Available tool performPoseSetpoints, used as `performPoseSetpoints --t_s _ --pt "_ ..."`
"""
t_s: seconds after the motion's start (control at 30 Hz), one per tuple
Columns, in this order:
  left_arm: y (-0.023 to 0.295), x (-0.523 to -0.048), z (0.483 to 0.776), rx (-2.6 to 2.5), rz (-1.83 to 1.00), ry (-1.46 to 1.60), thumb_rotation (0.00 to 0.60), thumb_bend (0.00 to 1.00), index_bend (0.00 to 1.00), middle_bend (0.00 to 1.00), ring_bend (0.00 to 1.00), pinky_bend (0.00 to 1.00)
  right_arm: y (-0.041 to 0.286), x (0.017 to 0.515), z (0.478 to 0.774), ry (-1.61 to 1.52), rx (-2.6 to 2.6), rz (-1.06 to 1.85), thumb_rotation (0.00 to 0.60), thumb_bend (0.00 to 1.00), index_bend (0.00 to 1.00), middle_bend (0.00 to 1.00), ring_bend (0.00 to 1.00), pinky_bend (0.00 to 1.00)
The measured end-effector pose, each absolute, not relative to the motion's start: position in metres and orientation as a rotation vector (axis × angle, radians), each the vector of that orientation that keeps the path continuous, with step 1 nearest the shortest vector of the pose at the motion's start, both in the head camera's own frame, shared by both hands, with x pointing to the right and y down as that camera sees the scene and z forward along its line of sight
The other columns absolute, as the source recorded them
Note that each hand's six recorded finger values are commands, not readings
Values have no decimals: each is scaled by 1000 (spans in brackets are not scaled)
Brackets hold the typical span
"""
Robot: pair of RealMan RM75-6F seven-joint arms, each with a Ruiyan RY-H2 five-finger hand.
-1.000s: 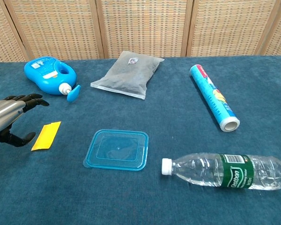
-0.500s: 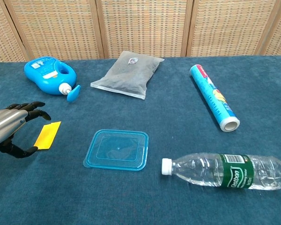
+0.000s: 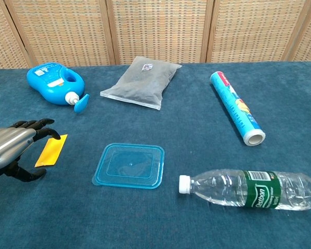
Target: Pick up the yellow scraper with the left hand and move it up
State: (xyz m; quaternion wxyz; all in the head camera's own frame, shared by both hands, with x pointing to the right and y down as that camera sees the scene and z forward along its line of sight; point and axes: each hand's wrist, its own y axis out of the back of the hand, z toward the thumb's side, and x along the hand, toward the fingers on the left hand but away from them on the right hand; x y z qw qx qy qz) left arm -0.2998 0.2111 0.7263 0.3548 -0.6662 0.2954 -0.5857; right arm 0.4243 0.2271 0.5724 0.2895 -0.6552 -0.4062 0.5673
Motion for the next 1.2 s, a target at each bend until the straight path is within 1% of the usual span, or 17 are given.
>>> performPoseSetpoints --t_s 0.47,0.53,0.67,0.77,0.9,1.2 --pt "206 -301 737 -1694 -1551 750 600 355 223 0 0 0 227 424 573 -1082 -1751 1514 600 0 0 0 0 0" --pt "206 -301 737 -1693 -1550 754 600 360 257 0 0 0 227 424 573 -1081 -1751 1514 600 0 0 0 0 0" --pt "204 -301 736 -1692 -1547 770 600 362 410 0 0 0 227 423 573 -1081 -1752 1514 600 0 0 0 0 0" --pt "204 -301 736 -1688 -1545 774 600 361 469 0 0 0 228 424 573 -1081 -1751 1515 600 0 0 0 0 0" --pt "204 -302 737 -1686 -1546 774 600 362 490 0 0 0 228 423 573 -1079 -1752 1516 600 0 0 0 0 0" --pt "201 -305 737 -1674 -1556 775 600 376 489 0 0 0 228 423 573 -1077 -1752 1517 600 0 0 0 0 0"
